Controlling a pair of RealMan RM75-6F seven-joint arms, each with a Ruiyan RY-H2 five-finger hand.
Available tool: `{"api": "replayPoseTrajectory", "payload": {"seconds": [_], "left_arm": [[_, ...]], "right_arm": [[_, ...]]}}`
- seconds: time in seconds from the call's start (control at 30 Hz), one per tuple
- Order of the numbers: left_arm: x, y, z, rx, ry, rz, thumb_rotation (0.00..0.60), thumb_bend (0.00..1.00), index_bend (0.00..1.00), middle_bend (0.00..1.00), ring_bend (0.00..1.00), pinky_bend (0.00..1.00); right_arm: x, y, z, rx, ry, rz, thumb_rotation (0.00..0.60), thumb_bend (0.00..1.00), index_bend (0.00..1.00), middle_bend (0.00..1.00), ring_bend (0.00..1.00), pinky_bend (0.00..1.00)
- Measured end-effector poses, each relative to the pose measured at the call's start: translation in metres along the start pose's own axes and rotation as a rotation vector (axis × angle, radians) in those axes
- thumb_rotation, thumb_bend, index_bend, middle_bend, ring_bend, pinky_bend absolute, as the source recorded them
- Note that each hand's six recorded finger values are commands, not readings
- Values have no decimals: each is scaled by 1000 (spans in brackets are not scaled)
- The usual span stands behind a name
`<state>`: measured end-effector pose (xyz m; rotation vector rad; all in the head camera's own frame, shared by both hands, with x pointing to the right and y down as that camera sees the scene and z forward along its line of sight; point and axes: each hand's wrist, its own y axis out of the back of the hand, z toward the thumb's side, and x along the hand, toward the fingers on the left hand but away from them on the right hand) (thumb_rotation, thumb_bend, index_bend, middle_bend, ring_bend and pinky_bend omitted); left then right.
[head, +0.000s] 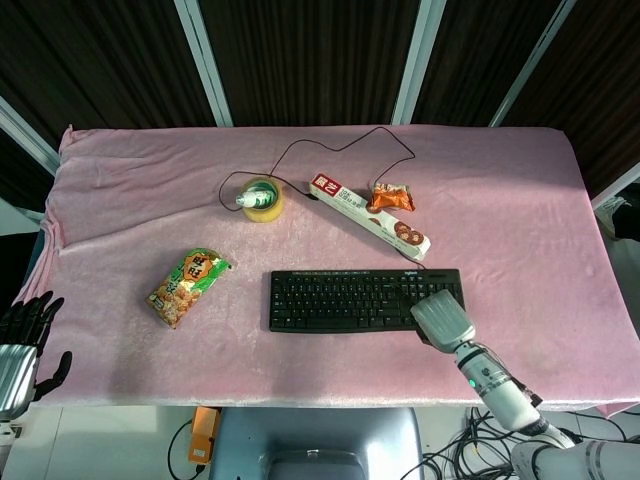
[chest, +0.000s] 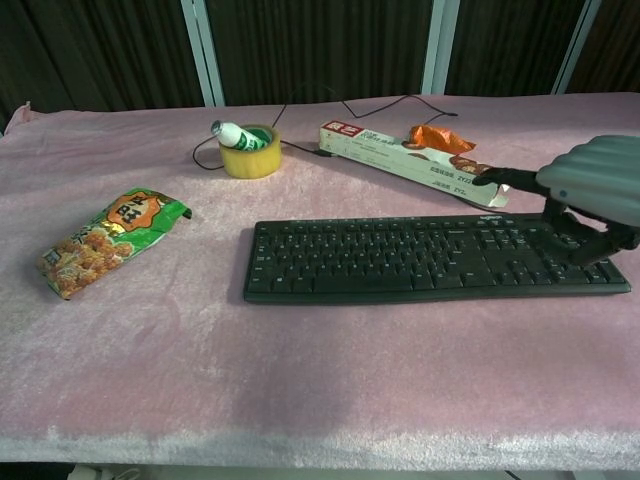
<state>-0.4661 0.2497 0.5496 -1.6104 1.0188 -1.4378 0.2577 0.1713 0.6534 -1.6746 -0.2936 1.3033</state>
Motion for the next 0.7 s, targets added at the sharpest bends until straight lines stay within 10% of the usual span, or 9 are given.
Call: {"api": "replayPoseTrajectory", "payload": {"seconds": [0.1, 0.17, 0.33, 0.7], "left_arm": [[0, 1, 1, -3, -6, 8, 600, 443, 0, 0, 0, 0], [0, 1, 1, -2, -9, 13, 600, 443, 0, 0, 0, 0], [-1, -1, 4, 5, -17, 9, 600, 444, 0, 0, 0, 0], [3, -4, 3, 13, -8, -1, 600, 444, 0, 0, 0, 0]], "right_arm": [[27, 13, -12, 6, -47, -89, 600, 253, 0, 64, 96, 524], [50, 19, -21, 7, -89, -148, 600, 252, 0, 2, 11, 401], [103, 18, -43, -77, -198, -265, 600, 252, 0, 0, 0, 197], [136, -11, -64, -185, -258, -256, 600, 252, 0, 0, 0, 36]]}}
